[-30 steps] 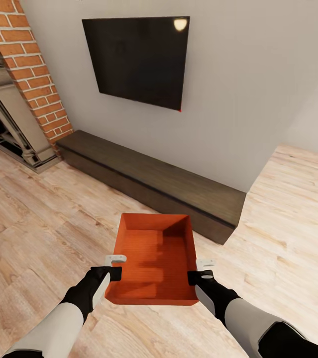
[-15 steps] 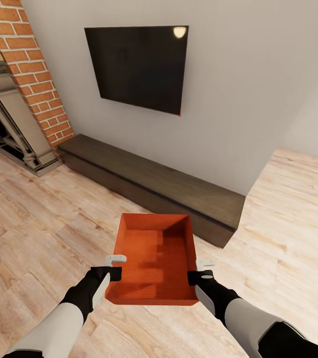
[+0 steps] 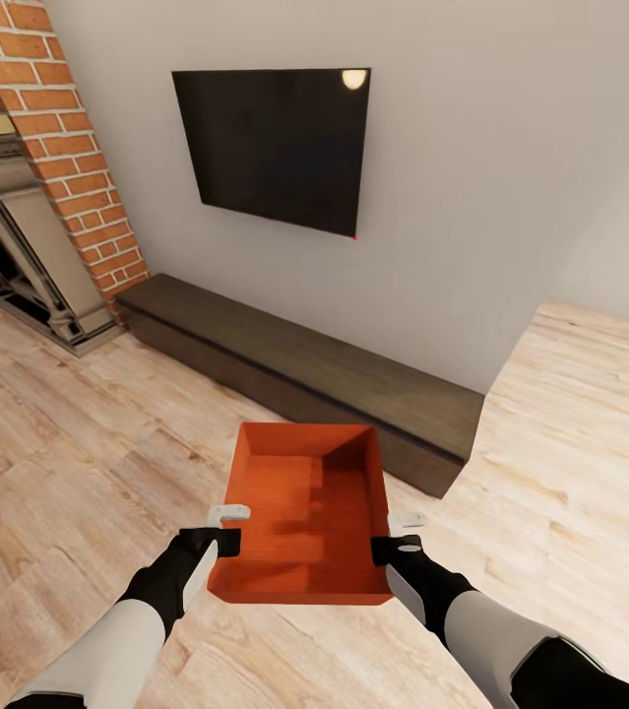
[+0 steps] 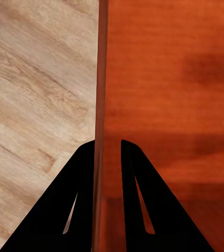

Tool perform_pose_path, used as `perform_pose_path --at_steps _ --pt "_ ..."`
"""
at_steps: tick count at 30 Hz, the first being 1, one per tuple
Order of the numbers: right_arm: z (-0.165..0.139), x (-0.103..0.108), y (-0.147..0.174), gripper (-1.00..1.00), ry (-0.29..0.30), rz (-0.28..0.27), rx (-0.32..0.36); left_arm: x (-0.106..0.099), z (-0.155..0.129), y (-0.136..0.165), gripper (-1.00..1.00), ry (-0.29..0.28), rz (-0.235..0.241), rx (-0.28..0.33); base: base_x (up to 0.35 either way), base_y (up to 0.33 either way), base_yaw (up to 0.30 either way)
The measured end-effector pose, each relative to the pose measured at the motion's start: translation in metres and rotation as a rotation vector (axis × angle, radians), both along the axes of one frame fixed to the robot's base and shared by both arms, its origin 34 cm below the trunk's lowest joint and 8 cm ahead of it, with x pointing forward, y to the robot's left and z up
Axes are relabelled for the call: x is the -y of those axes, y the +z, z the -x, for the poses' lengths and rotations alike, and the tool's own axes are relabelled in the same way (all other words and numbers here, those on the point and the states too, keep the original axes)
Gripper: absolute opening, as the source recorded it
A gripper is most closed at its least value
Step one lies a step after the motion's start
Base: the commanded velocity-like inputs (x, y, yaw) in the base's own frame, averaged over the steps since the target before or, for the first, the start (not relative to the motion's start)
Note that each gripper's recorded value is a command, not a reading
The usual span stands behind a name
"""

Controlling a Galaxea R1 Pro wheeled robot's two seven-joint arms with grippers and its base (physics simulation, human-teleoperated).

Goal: Move the two storage containers from the living room to the garage. In the garage, place one container on the floor and stack the other container on top of it (either order is fine).

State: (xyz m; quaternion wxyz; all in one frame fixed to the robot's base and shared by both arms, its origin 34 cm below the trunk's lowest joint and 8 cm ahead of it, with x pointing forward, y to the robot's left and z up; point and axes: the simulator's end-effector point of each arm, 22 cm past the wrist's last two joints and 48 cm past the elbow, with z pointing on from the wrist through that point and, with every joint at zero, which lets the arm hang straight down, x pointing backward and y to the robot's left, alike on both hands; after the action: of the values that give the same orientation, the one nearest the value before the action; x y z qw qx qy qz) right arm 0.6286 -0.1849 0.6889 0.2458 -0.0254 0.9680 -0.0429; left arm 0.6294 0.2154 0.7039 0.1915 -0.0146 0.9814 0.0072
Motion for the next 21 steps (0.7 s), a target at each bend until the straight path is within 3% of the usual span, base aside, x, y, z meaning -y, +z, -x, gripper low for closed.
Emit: perform_pose_path --at_steps 21 --pt "-0.01 0.0 0.017 -1.0 0.0 0.0 0.033 0.0 -0.01 0.017 -1.0 0.0 0.0 0.033 0.0 0.0 0.0"
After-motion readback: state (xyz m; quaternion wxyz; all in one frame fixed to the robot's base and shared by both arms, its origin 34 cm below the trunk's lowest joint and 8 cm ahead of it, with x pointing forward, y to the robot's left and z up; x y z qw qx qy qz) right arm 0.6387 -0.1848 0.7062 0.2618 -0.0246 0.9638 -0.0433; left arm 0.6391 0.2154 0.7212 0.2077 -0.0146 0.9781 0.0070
